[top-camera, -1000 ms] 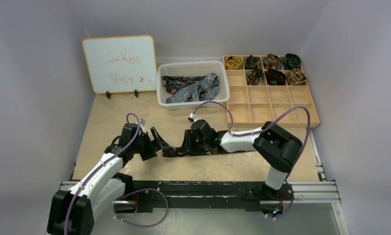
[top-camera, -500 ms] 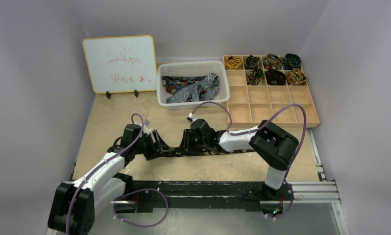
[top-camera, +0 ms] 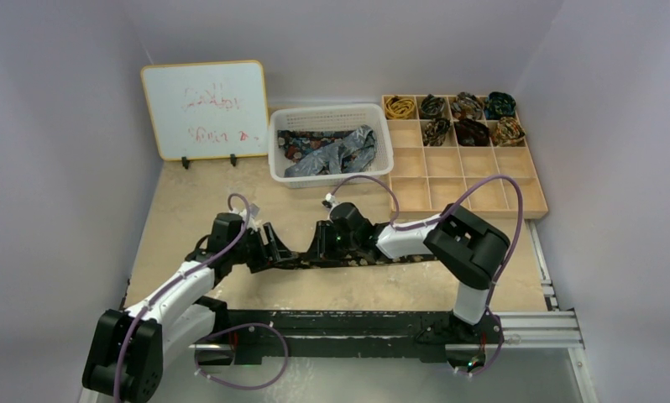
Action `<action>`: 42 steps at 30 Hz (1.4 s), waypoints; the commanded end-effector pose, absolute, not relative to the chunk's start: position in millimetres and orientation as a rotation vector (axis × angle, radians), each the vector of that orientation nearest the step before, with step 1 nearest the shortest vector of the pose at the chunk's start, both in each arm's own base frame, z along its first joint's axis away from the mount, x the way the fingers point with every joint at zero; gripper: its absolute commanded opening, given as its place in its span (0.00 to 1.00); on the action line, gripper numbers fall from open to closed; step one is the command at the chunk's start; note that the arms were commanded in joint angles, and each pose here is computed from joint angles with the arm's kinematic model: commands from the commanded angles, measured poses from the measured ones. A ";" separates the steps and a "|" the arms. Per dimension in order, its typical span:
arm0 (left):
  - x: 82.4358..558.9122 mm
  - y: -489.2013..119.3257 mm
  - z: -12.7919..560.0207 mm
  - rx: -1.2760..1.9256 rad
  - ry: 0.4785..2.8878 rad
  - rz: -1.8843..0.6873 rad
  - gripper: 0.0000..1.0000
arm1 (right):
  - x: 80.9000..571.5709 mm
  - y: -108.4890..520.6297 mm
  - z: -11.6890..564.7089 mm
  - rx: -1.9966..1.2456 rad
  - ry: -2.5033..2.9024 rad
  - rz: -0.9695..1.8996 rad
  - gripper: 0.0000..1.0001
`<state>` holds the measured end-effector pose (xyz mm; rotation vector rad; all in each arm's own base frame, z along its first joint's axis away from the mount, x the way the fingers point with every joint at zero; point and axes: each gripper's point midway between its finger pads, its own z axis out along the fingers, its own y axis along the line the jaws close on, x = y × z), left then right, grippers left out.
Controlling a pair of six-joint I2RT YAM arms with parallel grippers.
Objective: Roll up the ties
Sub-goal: Roll the tie at the center of the board.
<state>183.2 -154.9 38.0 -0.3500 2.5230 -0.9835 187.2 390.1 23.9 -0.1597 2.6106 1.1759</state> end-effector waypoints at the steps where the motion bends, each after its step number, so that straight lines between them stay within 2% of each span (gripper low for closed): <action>1: 192.0 -157.4 44.5 -0.232 2.470 -0.996 0.64 | 174.3 368.9 -11.6 -0.148 2.739 1.069 0.27; 10: 189.0 -158.5 46.6 -0.226 2.449 -1.016 0.44 | 176.4 372.0 -7.5 -0.135 2.728 1.092 0.27; 16: 193.7 -147.4 41.3 -0.358 2.512 -0.909 0.29 | 185.6 382.1 24.3 -0.190 2.635 1.145 0.37; 19: 199.4 -146.6 48.9 -0.346 2.503 -0.892 0.28 | 189.2 383.2 40.2 -0.186 2.593 1.160 0.42; 21: 201.7 -149.3 55.0 -0.338 2.495 -0.912 0.28 | 190.1 383.9 46.8 -0.184 2.571 1.177 0.42; 28: 202.4 -150.0 59.6 -0.345 2.499 -0.913 0.28 | 192.3 390.8 46.2 -0.196 2.553 1.210 0.28; 42: 210.8 -139.6 61.1 -0.354 2.537 -0.762 0.28 | 205.7 402.0 36.2 -0.234 2.580 1.132 0.29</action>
